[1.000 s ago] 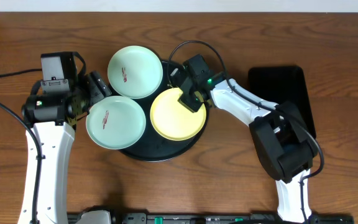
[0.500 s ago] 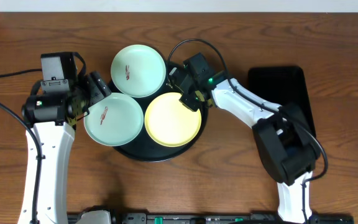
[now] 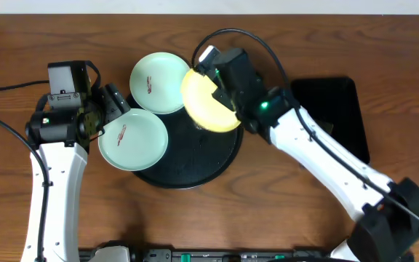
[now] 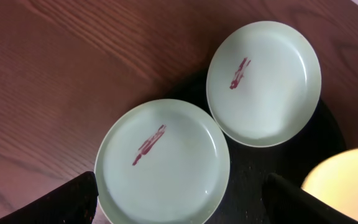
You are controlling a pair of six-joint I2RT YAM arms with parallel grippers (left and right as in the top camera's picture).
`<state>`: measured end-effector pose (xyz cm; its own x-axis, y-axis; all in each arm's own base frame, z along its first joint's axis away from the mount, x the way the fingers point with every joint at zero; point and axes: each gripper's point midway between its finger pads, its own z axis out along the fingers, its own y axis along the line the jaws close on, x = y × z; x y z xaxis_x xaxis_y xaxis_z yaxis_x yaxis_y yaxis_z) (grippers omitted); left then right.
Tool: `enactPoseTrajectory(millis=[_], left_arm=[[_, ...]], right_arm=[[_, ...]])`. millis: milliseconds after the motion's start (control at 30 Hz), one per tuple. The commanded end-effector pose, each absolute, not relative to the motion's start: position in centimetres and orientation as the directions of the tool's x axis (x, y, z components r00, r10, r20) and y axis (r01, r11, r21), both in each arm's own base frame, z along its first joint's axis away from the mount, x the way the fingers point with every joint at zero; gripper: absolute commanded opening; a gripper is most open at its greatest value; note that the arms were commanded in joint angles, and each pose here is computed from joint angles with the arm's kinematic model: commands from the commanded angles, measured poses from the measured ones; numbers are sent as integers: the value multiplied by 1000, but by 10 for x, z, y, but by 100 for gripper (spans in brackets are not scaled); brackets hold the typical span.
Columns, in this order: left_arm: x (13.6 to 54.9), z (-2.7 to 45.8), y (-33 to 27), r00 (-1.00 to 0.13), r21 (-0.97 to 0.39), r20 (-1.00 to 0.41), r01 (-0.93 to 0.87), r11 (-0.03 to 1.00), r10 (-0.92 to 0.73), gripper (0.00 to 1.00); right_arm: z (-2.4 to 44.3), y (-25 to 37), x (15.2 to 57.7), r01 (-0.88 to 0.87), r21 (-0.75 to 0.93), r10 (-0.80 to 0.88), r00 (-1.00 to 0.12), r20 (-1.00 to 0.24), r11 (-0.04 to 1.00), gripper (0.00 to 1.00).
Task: Clean dirty plates on tray and stack at the side
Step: 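Grasp the yellow plate rim with the right gripper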
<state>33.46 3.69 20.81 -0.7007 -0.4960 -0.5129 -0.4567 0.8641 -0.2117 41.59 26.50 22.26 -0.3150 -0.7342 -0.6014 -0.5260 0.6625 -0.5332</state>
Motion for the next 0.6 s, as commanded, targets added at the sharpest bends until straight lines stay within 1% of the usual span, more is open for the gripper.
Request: enactPoseTrajectory(millis=[0,100,200,567], left_arm=[[335,219,40,-679,-222,-535,-461,859,-503,86],[335,219,40,-679,-222,-535,-461,859,-502,86],[335,219,40,-679,-222,-535,-461,859,-503,86],[335,219,40,-679,-221,-535,-461,859,-502,86]], right_arm=[[252,253,409,-346,-669,-752,-331,-570,658,1],[261,259,399,-269,-728,-770,-327,-547,631,1],[265,267,392,-228,-753,-778,-319,-541,617,1],[262,278,390,-222,-749,-774,-306,-555,625,1]])
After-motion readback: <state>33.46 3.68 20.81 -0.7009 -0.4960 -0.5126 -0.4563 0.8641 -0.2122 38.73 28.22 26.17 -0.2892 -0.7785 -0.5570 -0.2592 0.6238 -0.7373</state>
